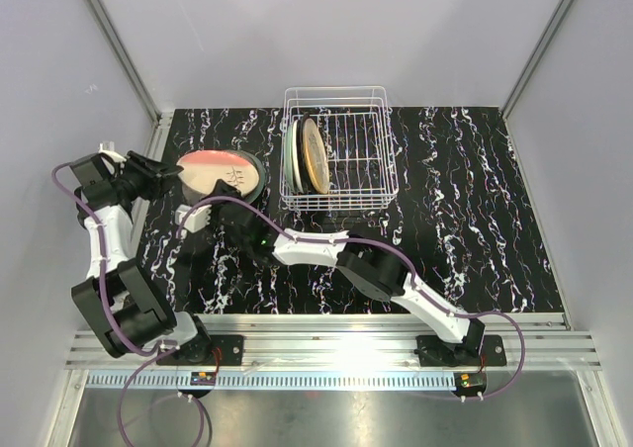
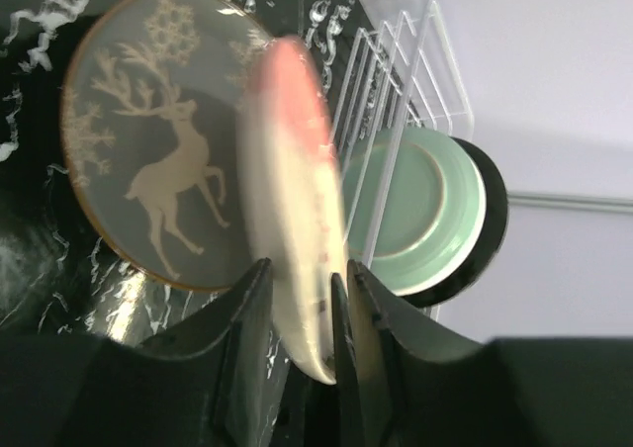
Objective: Load the plates into the dish rack
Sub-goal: Pass the plate from the left arm to the right
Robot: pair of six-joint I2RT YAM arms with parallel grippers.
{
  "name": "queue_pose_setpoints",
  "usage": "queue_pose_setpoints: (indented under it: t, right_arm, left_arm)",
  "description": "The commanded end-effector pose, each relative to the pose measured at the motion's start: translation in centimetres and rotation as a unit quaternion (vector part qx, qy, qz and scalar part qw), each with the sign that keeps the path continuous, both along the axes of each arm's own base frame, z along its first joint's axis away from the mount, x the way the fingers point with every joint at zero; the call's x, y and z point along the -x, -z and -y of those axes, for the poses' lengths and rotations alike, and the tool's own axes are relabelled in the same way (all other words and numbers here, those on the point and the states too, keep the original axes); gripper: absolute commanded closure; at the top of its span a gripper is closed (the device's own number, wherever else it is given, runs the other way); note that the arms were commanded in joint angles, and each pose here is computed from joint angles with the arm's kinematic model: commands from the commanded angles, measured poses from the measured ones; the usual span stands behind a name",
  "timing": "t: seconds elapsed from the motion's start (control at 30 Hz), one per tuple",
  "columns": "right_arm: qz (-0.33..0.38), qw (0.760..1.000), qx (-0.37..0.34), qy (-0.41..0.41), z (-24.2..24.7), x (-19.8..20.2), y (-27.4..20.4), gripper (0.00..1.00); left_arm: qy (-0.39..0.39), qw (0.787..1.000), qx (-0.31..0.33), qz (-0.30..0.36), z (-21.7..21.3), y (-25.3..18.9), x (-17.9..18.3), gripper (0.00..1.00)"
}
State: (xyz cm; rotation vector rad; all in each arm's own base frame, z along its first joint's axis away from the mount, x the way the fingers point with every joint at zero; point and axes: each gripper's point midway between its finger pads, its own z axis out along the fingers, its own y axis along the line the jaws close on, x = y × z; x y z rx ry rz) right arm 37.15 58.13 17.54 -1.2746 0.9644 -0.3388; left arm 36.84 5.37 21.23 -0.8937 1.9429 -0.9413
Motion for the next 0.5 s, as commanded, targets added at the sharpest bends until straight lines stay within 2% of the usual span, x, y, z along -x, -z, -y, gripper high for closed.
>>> queue_pose_setpoints:
  t: [0.0,0.1,0.17,0.33,0.47]
  right_arm:
    - [0.055,0.993,-0.103,-0.01,0.1,1.6,-8.8,0.99]
    - [0.049,0.992,-0.119,-0.014,0.4,1.9,-9.5,1.0]
    - [0.046,0.991,-0.125,-0.018,0.4,2.2,-9.9,1.0]
    - [0.047,0.99,-0.129,-0.02,0.8,2.5,-10.6,1.0]
    - [0.035,0.987,-0.154,-0.028,1.1,3.0,-11.7,1.0]
  left_arm:
    - [0.031,0.997,-0.01,0.063,0.8,-3.3,-0.2,0.59]
    - [0.039,0.997,-0.012,0.072,0.9,-3.6,-0.2,0.6]
    - [0.04,0.996,-0.018,0.077,0.8,-3.8,-0.2,0.48]
    - [0.039,0.995,-0.027,0.083,0.8,-4.1,-0.2,0.03]
    - [0.043,0.995,-0.028,0.09,0.8,-4.4,-0.2,0.01]
